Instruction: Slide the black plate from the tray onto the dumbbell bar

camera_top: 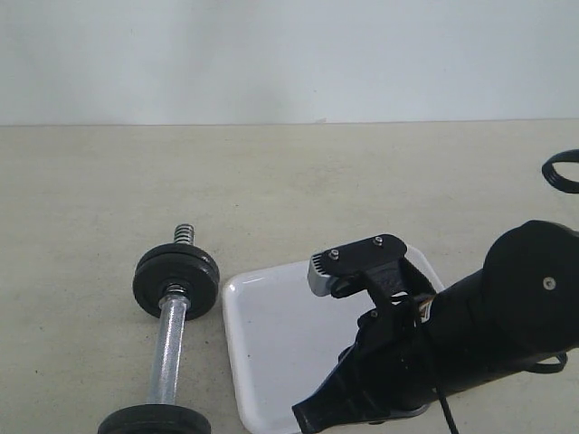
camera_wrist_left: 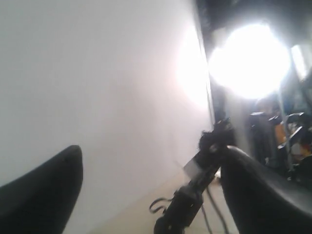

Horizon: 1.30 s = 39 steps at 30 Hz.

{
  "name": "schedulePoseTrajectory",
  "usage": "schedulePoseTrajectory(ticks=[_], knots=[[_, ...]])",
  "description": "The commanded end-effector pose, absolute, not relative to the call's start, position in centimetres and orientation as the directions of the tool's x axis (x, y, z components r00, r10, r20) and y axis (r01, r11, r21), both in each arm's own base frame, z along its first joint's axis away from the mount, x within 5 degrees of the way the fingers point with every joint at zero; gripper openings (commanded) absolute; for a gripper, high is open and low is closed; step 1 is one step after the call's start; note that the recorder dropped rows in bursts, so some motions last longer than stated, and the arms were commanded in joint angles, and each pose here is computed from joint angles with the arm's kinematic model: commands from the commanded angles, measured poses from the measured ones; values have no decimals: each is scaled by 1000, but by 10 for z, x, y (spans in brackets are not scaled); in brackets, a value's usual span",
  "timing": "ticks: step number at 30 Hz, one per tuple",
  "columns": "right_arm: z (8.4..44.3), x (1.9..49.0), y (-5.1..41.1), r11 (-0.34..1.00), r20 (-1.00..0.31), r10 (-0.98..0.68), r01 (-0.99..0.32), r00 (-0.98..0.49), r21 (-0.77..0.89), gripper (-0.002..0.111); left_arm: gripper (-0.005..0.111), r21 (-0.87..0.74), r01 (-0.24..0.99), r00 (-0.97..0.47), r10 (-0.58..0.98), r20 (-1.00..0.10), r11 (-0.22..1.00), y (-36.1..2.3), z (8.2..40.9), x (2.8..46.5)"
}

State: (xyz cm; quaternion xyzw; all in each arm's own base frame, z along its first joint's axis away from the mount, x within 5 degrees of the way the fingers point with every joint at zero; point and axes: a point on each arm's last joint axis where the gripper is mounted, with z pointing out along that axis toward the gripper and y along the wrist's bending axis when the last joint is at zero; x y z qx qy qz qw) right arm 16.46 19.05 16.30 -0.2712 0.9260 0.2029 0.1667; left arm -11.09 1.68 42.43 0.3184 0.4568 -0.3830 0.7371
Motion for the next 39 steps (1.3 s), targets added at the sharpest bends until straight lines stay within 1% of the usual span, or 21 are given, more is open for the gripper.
schedulePoseTrajectory(ticks=[1, 5, 9, 13, 20, 24, 27, 29, 35, 39], knots=[[163, 164, 190, 771, -417, -433, -568, -799, 288, 1, 72, 1, 801, 143, -191, -971, 598, 16, 407, -89], [163, 164, 190, 773, -415, -427, -563, -803, 292, 1, 72, -31, 800, 83, -162, -983, 599, 7, 393, -75], [164, 164, 190, 775, -414, -423, -559, -806, 295, 1, 72, -93, 793, 14, -171, -985, 602, -2, 376, -57], [164, 164, 190, 775, -414, -423, -559, -806, 295, 1, 72, -193, 791, -37, -269, -962, 581, -12, 363, -39], [163, 164, 190, 774, -412, -424, -559, -806, 297, 1, 72, -282, 758, -54, -374, -926, 588, -24, 334, -9], [163, 164, 190, 774, -412, -424, -559, -806, 297, 1, 72, -349, 710, -73, -429, -900, 612, -26, 314, 7], [163, 164, 190, 774, -412, -424, -559, -806, 297, 1, 72, -375, 667, -57, -458, -887, 644, -25, 303, 17], [163, 164, 190, 774, -412, -424, -559, -806, 297, 1, 68, -389, 638, -52, -467, -883, 664, -25, 293, 23], [164, 164, 190, 774, -418, -423, -560, -804, 294, 1, 48, -415, 574, -66, -465, -883, 706, -25, 265, 36], [164, 165, 190, 775, -422, -421, -560, -803, 293, 1, 37, -428, 544, -93, -455, -886, 722, -26, 247, 41]])
